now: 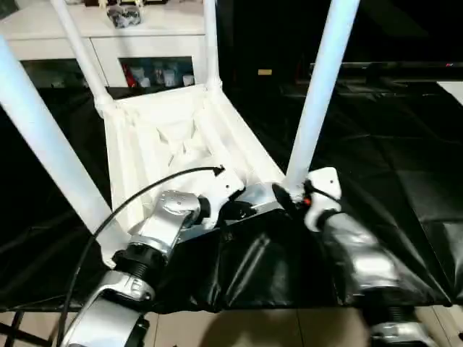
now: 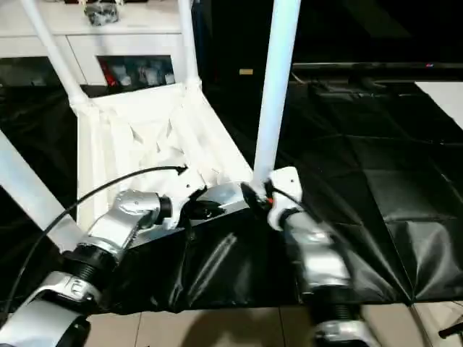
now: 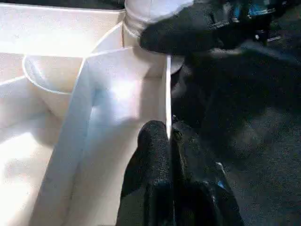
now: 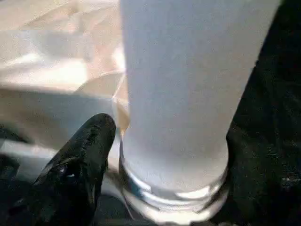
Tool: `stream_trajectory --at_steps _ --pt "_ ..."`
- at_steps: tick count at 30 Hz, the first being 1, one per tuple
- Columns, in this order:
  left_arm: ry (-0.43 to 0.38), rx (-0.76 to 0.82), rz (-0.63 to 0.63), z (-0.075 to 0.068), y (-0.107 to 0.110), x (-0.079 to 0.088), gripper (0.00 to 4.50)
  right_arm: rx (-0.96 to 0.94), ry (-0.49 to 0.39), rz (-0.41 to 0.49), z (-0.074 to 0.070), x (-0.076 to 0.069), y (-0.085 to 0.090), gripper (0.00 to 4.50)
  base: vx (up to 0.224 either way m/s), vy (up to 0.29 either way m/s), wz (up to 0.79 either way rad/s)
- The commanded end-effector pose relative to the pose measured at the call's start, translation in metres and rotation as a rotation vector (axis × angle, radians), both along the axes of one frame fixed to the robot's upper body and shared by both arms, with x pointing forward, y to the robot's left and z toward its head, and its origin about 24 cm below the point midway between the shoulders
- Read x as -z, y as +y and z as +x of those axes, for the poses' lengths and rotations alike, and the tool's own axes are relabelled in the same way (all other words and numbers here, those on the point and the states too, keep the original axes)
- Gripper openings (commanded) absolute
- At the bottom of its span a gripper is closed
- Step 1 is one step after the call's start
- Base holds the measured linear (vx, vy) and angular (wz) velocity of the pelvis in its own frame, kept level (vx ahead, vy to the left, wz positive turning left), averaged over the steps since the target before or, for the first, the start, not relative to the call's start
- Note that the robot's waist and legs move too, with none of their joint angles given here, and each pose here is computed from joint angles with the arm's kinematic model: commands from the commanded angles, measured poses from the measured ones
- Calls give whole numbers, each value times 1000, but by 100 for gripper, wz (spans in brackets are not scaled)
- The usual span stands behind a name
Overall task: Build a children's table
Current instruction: Rotate leg to tighten
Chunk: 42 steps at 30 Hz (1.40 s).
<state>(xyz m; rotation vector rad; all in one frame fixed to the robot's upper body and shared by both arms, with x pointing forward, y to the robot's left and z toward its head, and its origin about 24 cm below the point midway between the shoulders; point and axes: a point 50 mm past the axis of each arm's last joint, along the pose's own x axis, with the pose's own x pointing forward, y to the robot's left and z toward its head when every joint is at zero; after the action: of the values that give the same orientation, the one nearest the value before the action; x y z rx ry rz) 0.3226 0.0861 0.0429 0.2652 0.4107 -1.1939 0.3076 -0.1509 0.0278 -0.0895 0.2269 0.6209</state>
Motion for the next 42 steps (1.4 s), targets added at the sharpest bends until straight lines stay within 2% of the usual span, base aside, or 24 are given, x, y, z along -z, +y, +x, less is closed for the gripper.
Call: stream_trajectory --at_steps 1,8,12,15,18,19,23,24,28,34,38,39,42 --pt "20 133 -52 -11 -8 3 0 -290 11 4 -13 1 29 393 0 0 0" --pt "58 243 -66 -17 9 0 0 -507 57 -25 -19 -4 10 393 0 0 0" --pt "76 309 -27 -20 19 0 0 -578 88 -46 -18 -6 -1 393 0 0 0" --pt "93 354 27 -21 32 0 0 -634 115 -61 -16 -8 -7 369 0 0 0" --pt "99 365 45 -20 36 -1 0 -657 122 -58 -15 -10 -6 350 0 0 0" --pt "105 372 55 -20 39 -1 0 -671 128 -64 -16 -10 -6 328 0 0 0" --pt "119 392 74 -21 44 -2 0 -729 148 -98 -18 -7 -4 310 0 0 0" --pt "119 394 78 -21 45 -2 0 -733 148 -96 -18 -7 -3 287 0 0 0" --pt "117 388 84 -20 47 -1 0 -745 145 -86 -19 -5 1 271 0 0 0" --pt "106 306 75 -17 34 1 0 -609 121 -3 -22 0 8 266 0 0 0" --pt "93 244 73 -14 23 4 0 -470 103 -4 -21 8 13 266 0 0 0" --pt "78 177 49 -11 5 6 0 -294 106 5 -19 17 20 266 0 0 0" --pt "67 122 32 -10 -17 9 0 -129 137 47 -18 26 29 266 0 0 0"
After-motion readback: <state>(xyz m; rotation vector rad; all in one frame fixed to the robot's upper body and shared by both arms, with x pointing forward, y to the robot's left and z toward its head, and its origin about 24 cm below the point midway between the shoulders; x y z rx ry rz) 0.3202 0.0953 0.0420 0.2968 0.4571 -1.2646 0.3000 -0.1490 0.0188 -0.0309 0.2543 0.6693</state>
